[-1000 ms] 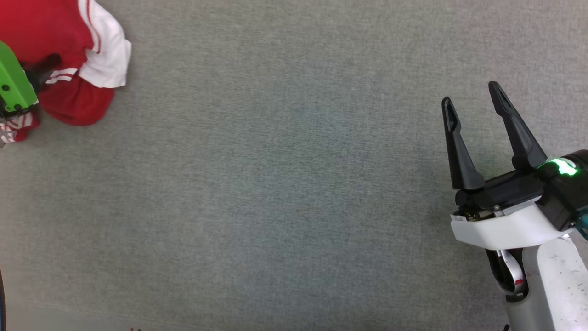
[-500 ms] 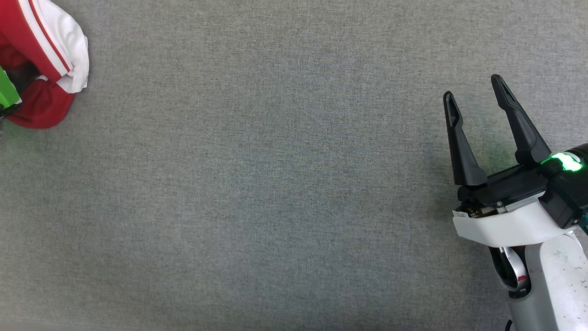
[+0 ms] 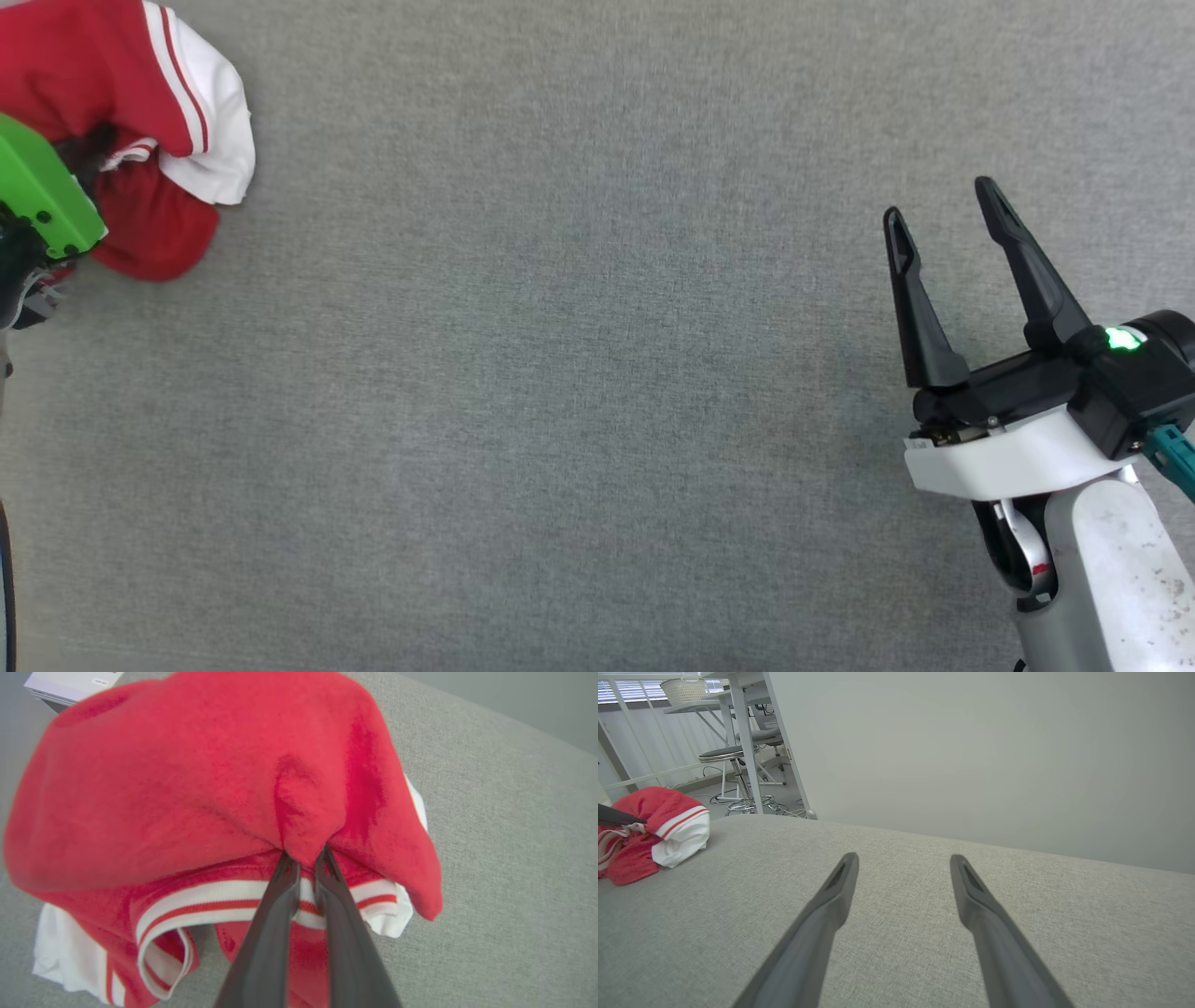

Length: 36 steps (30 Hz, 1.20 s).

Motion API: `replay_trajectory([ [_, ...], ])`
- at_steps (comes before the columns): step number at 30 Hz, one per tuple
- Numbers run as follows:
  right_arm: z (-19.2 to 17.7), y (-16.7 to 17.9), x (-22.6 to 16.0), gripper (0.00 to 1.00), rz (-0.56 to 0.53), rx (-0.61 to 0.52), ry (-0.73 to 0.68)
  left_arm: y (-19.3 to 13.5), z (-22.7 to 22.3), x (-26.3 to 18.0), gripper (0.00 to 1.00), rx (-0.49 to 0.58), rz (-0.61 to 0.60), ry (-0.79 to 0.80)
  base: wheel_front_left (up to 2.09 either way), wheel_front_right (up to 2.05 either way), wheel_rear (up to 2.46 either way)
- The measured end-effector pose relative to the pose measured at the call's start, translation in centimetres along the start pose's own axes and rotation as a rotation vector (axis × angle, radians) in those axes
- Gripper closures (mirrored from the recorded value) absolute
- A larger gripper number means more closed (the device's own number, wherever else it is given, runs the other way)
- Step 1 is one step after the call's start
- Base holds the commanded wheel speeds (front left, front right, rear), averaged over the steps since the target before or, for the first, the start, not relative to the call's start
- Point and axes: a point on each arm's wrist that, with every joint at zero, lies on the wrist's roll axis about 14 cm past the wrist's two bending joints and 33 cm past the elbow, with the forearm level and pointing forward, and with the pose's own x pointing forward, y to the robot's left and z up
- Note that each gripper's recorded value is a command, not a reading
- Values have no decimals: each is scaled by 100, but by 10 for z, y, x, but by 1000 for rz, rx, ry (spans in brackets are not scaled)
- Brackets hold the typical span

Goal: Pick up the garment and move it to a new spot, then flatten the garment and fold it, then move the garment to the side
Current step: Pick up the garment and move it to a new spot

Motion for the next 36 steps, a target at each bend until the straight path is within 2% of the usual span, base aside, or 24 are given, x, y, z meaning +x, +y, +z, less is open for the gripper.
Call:
replay_trajectory([
  [8,29,8,-11,0,-17,-7,-41,3,74,-55,100,98,9,-319,0,0,0],
  [18,79,13,-31,0,-54,-32,-137,-72,133,-122,100,299,-131,-564,0,0,0],
  [29,121,-3,-63,0,-152,-69,-222,-210,150,-170,100,446,-405,-702,0,0,0],
  [36,132,-25,-86,0,-245,-85,-241,-313,159,-193,100,479,-623,-791,0,0,0],
])
